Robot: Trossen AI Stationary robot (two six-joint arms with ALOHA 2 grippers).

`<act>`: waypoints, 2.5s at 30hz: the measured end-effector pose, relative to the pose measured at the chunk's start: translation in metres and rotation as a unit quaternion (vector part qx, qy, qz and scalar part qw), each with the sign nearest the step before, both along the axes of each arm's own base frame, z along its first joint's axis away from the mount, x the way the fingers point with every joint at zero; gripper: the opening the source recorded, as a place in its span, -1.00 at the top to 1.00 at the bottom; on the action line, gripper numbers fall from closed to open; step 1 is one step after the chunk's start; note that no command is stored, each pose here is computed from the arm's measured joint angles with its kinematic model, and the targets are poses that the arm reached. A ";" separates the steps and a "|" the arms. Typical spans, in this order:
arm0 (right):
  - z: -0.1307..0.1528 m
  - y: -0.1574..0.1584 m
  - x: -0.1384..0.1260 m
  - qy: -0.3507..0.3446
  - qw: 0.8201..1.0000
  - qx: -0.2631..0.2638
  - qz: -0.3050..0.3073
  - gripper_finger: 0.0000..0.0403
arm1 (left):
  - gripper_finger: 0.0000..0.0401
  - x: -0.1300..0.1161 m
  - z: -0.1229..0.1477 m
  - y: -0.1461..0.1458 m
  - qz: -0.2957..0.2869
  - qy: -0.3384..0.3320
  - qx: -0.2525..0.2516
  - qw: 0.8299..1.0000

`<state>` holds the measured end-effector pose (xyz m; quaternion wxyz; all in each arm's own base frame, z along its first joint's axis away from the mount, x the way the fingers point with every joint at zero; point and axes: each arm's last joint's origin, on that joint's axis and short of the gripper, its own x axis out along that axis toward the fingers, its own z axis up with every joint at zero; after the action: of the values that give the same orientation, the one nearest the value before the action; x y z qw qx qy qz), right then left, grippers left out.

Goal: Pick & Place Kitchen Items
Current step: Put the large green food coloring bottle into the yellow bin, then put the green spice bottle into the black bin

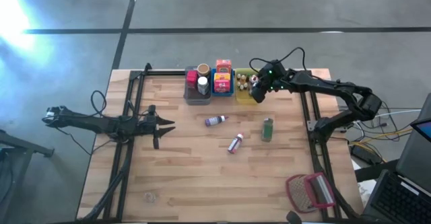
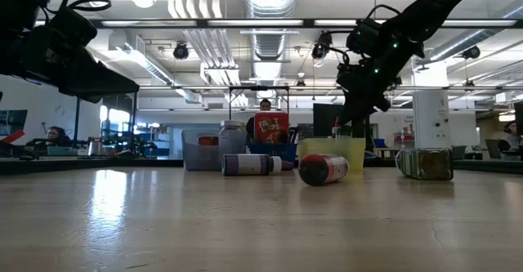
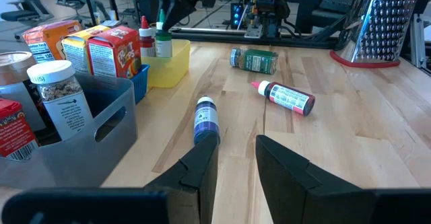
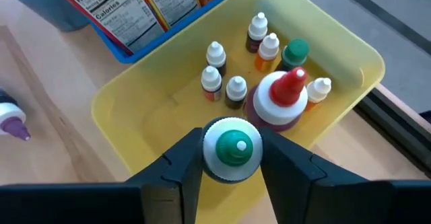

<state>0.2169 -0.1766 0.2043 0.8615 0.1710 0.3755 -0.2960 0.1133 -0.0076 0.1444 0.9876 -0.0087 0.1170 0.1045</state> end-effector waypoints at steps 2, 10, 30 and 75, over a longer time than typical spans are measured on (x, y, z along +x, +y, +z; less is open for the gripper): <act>0.000 0.000 0.000 -0.004 1.000 -0.003 -0.001 0.39 | 0.46 0.000 0.000 0.000 0.000 0.000 0.000 1.000; -0.005 0.001 -0.001 -0.005 1.000 0.004 -0.007 0.32 | 0.46 0.000 0.000 0.000 0.000 0.000 0.000 1.000; -0.010 0.003 -0.003 -0.001 1.000 0.007 -0.006 0.31 | 0.46 0.000 0.000 0.000 0.000 0.000 0.000 1.000; 0.088 0.014 0.003 0.042 0.998 0.038 0.018 0.22 | 0.46 0.000 0.000 0.000 0.000 0.000 0.000 1.000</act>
<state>0.2198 -0.1629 0.2925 0.8427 0.1843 0.4257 -0.2733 0.1133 -0.0076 0.1444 0.9876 -0.0087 0.1170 0.1045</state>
